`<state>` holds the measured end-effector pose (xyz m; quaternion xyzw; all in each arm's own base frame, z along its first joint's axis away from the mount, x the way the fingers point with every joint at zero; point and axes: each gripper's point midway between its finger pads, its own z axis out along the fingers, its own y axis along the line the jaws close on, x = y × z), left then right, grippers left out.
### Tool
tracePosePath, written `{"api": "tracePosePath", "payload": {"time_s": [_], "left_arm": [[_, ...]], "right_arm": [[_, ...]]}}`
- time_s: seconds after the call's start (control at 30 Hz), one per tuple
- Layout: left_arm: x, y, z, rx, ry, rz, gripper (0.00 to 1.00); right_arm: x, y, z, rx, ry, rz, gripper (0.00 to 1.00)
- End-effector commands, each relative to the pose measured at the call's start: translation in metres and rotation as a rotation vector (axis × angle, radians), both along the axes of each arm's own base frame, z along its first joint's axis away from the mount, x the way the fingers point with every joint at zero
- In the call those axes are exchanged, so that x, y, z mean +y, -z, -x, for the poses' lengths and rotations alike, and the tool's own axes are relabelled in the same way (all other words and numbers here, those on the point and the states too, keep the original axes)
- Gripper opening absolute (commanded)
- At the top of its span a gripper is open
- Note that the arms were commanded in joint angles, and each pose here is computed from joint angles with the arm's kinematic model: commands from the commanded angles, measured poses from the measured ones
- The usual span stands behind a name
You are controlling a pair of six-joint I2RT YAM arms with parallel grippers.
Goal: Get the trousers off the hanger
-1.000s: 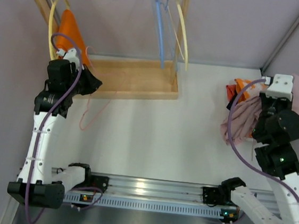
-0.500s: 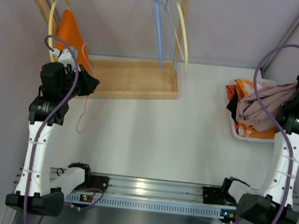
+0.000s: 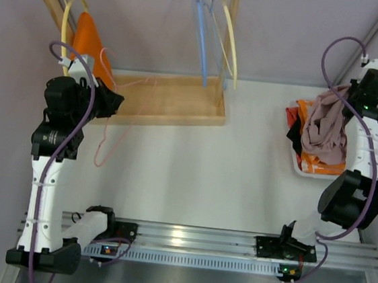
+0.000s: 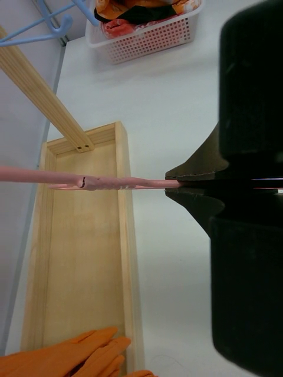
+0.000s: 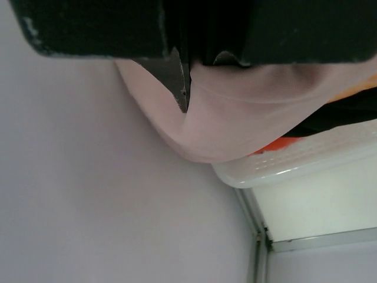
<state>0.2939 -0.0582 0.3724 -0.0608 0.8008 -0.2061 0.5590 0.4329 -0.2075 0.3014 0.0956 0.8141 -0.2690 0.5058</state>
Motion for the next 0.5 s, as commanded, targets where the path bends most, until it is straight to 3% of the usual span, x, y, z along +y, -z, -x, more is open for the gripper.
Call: {"api": "tracePosePath", "payload": {"time_s": [0.0, 0.17, 0.33, 0.43, 0.47], "left_arm": [[-0.002, -0.044, 0.003, -0.147, 0.020, -0.022, 0.00], [0.001, -0.054, 0.008, -0.178, 0.005, -0.035, 0.00], [0.001, -0.064, 0.009, -0.206, 0.008, -0.046, 0.00], [0.000, -0.077, 0.005, -0.230, 0.022, -0.061, 0.00], [0.000, -0.088, 0.005, -0.257, 0.029, -0.071, 0.00]], "right_arm": [[0.043, -0.016, -0.038, -0.102, -0.095, -0.037, 0.00], [0.071, 0.056, -0.040, 0.038, -0.128, -0.118, 0.00], [0.068, 0.070, -0.033, 0.079, -0.123, -0.153, 0.02], [0.072, 0.049, -0.028, 0.049, -0.157, -0.166, 0.27], [0.077, 0.045, -0.025, 0.047, -0.181, -0.182, 0.41]]}}
